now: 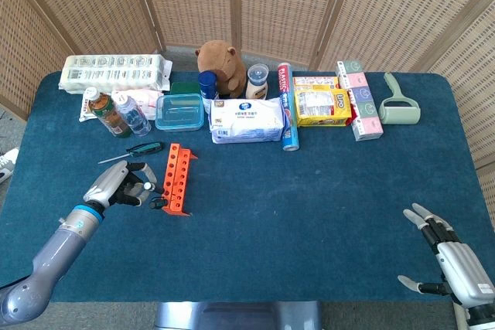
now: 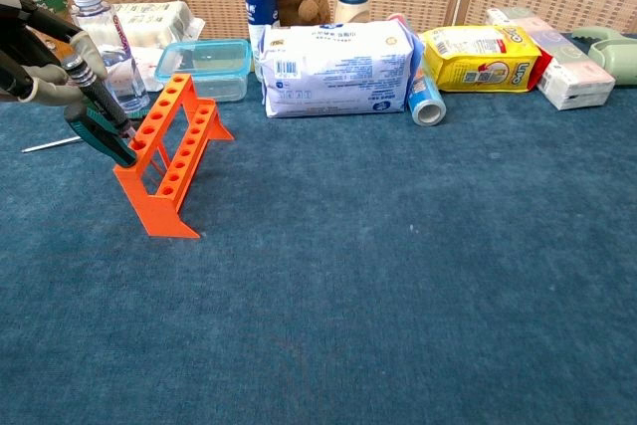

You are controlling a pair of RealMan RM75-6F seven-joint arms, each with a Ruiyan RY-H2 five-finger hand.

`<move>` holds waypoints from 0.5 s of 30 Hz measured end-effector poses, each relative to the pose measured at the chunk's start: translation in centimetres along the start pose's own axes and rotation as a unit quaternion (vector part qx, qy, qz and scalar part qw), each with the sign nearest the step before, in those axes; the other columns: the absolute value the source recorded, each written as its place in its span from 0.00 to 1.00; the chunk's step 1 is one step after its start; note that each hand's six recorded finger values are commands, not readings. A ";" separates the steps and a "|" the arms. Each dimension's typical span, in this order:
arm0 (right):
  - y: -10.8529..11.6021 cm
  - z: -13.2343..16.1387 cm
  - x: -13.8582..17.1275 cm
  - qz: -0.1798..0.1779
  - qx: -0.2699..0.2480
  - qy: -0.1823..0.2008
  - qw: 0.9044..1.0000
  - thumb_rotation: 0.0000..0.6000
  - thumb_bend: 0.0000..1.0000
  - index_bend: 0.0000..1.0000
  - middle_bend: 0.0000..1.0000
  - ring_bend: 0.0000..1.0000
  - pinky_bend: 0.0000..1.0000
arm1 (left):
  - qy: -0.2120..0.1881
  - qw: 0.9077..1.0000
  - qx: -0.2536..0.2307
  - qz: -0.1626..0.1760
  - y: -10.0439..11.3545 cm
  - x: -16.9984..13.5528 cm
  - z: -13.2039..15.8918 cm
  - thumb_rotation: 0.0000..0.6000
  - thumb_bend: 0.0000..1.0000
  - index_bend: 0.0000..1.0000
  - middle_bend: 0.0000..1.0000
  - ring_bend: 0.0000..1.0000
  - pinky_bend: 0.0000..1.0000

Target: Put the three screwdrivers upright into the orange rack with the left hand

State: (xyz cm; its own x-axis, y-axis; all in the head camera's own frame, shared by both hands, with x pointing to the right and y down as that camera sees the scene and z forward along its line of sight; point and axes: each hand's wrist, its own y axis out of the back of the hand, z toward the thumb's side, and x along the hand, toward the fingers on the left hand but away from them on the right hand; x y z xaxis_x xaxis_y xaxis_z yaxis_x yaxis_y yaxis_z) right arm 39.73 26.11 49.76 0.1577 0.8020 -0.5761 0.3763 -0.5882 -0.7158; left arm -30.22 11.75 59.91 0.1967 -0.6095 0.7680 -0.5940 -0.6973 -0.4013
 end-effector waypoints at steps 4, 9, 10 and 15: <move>0.0 0.0 0.0 0.000 0.000 0.000 1.000 1.00 0.00 0.06 0.00 0.06 0.05 | 0.003 1.000 0.013 -0.004 -0.3 0.3 0.0 1.00 0.42 0.51 0.90 0.88 0.92; 0.0 0.0 0.0 -0.001 -0.001 0.000 1.000 1.00 0.00 0.06 0.00 0.06 0.05 | 0.007 1.000 0.015 -0.009 -0.6 0.7 -0.1 1.00 0.42 0.51 0.90 0.88 0.92; 0.0 0.0 0.0 -0.001 -0.001 0.000 1.000 1.00 0.00 0.06 0.00 0.06 0.05 | 0.008 1.000 0.016 -0.010 -0.7 0.7 -0.1 1.00 0.42 0.51 0.90 0.88 0.92; 0.1 0.0 0.0 -0.001 -0.001 -0.001 1.000 1.00 0.00 0.06 0.00 0.06 0.05 | 0.008 1.000 0.011 -0.010 -0.7 0.8 -0.1 1.00 0.42 0.51 0.90 0.88 0.92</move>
State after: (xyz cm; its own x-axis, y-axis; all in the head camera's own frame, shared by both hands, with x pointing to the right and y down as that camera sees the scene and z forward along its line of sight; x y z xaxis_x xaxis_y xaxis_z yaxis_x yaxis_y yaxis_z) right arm 39.80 26.06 49.72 0.1557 0.8032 -0.5750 0.3783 -0.5862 -0.7164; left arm -29.67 11.77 60.89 0.1957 -0.5901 0.7832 -0.5728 -0.7170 -0.3972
